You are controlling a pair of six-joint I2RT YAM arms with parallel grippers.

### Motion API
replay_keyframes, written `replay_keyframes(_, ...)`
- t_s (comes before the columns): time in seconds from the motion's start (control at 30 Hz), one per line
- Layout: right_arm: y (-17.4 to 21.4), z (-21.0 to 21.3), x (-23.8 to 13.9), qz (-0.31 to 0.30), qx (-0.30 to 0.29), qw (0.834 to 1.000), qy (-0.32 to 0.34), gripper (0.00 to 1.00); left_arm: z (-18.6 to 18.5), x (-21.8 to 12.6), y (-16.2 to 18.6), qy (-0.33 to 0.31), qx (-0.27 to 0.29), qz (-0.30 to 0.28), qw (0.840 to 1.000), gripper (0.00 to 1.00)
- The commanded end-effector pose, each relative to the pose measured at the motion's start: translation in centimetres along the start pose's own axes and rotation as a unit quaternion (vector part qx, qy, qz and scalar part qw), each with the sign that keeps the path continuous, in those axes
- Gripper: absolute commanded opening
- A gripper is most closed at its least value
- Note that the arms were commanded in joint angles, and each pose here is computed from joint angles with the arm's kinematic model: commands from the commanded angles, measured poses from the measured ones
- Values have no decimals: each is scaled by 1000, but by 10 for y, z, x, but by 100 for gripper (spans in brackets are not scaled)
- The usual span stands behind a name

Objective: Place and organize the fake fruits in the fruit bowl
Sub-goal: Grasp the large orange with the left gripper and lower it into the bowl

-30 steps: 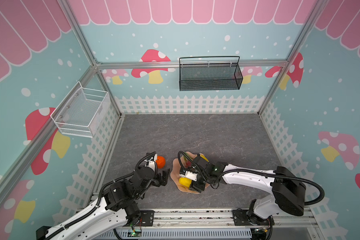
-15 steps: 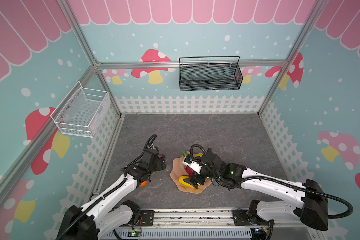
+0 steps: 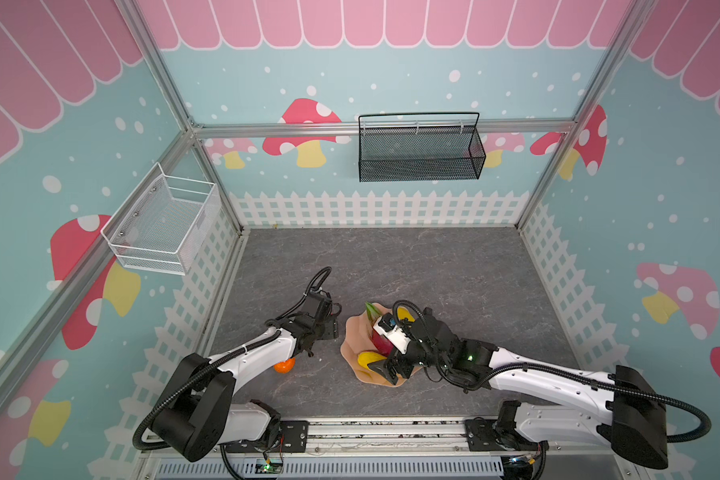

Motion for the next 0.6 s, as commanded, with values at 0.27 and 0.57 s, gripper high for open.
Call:
replay_keyframes(0.27, 11, -15, -19, -27, 38, 998, 45, 98, -8, -66, -31, 29, -5, -105, 994, 59)
replay_keyframes(0.57, 19, -32, -24, -25, 78, 993, 79, 98, -75, -111, 7, 185, 90, -77, 976, 59)
Point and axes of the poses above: each gripper's point midway between its finger pads, its own x axis out along the fingers, its own z axis along the line the jaws close on, y = z × x, the point moved 2 cm from there along -x, back along the fingers, and after that the axes turned 8 degrees about x, right-handed, at the moved point
